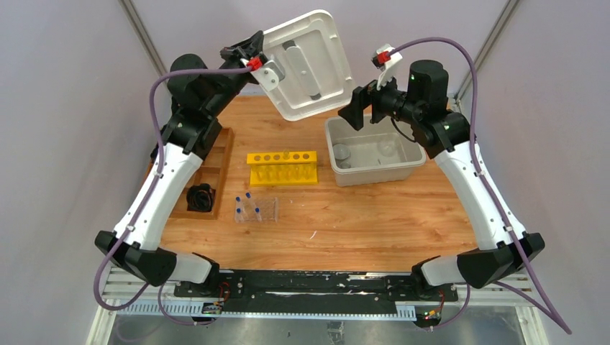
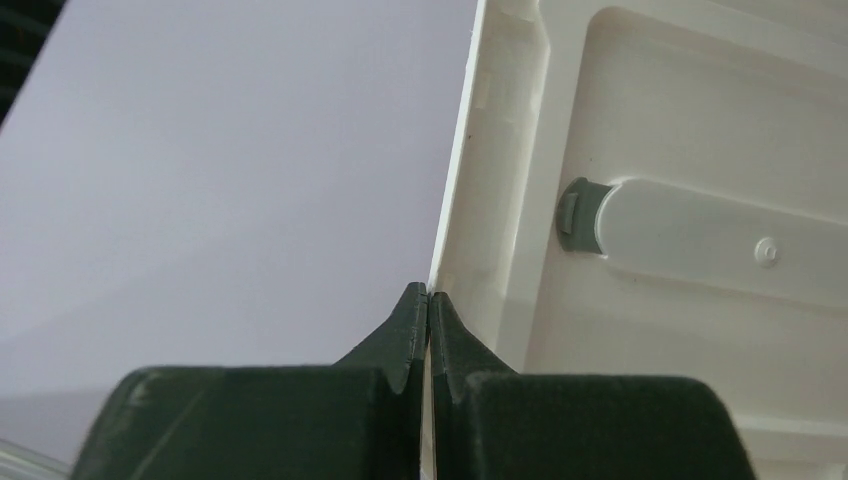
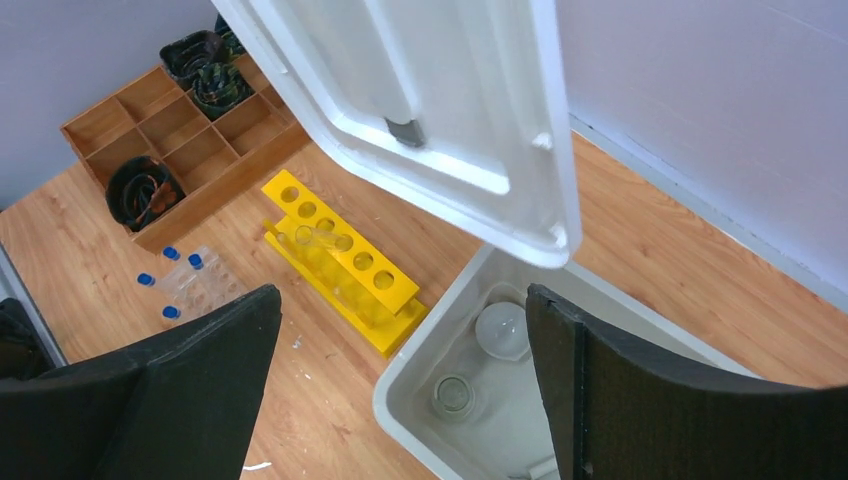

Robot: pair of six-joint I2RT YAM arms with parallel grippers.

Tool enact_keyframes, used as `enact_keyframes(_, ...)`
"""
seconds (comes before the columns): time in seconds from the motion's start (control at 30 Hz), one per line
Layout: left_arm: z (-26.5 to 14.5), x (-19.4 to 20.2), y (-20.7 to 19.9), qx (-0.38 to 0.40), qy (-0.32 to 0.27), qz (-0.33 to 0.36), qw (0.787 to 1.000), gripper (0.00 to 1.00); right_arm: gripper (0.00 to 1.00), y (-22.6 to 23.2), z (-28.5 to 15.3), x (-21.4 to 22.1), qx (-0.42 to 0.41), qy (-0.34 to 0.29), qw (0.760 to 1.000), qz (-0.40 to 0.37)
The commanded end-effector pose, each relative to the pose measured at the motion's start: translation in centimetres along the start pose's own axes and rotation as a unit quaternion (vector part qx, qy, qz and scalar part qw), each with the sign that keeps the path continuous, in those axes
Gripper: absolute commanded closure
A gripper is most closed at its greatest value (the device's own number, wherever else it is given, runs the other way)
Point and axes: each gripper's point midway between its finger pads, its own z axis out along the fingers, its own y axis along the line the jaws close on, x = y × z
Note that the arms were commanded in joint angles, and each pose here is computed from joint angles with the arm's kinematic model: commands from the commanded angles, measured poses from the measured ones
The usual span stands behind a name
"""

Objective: Organize the chemistry lab equipment

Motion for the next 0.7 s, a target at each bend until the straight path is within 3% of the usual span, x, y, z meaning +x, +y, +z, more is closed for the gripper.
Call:
enact_keyframes(0.0, -1.7, -5.7, 1.9, -0.021, -0.096, 0.056, 0.994, 1.0, 0.05, 0.4, -0.7, -1.6, -0.017, -0.032, 0.998, -0.041)
enact_keyframes(0.2, -4.5, -7.8, -0.1, 0.005, -0.142, 0.124, 0.982, 1.0, 0.03, 0.9, -3.8, -3.2, 0.005, -0.053, 0.996, -0.071)
enact_keyframes(0.33, -5.5, -8.8, -0.5, 0.008, -0.156, 0.13, 0.979, 1.0, 0.01, 1.2, -4.3, -3.1, 0.002, -0.056, 0.996, -0.071)
enact_keyframes(0.67, -7.0, -10.8, -0.4, 0.005, -0.184, 0.134, 0.974, 1.0, 0.02, 6.0, -2.9, -1.1, -0.156, -0.065, 0.984, -0.062)
